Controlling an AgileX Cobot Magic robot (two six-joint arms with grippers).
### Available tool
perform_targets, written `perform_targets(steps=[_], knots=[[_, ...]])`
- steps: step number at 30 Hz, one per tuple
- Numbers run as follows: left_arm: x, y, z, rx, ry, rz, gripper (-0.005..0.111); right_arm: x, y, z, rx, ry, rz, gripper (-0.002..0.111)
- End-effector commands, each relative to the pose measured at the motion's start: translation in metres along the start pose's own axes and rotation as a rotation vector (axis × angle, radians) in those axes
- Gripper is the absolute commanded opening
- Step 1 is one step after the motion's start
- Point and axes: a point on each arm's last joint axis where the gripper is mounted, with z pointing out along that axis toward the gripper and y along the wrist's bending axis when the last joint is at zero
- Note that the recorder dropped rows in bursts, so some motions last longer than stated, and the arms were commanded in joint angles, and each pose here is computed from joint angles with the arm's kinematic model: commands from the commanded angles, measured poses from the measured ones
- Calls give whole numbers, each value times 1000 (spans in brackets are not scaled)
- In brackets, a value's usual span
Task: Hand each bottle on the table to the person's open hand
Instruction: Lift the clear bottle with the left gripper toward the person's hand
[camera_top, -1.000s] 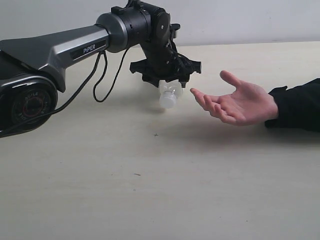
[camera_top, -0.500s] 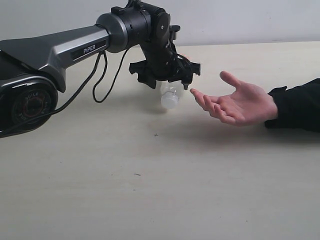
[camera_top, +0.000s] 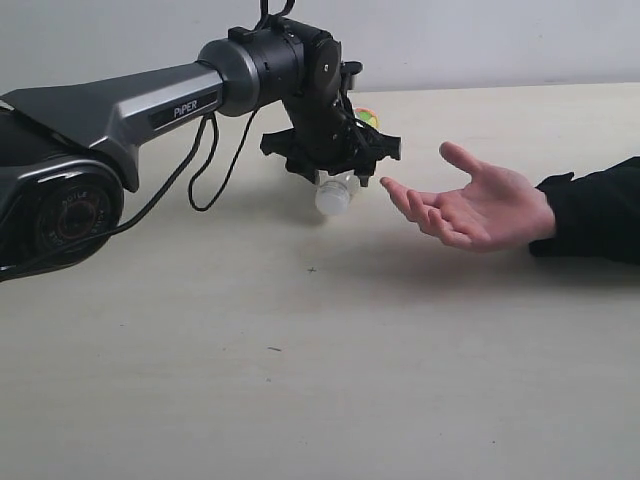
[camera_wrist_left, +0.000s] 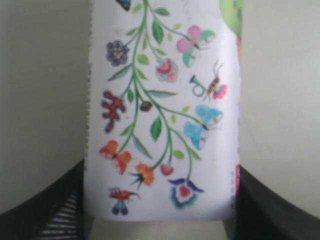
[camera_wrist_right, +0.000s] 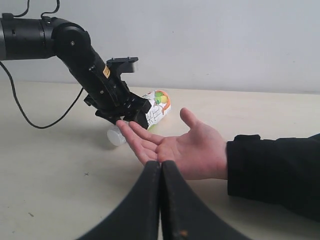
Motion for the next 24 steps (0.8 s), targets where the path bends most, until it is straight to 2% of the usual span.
perform_targets(steps=[1,2,3,9,16,20,24], knots=[[-3,-2,-3,11,-25,3,7,2,0,0,4,0,-5,0],[-4,-2,-5,12,-28,9,0,2,0,0,4,0,-5,0],[-6,-2,-8,13,-33,7,0,2,0,0,4,0,-5,0],[-14,-3,-36,2,-64,22,0,2,0,0,4,0,-5,0],[-18,4,-79,-96,-48,55,0,2,0,0,4,0,-5,0],[-18,5,-104,-113,-26,54,0,2,0,0,4,0,-5,0],[-13,-5,-124,-114,-12,108,0,2,0,0,4,0,-5,0]])
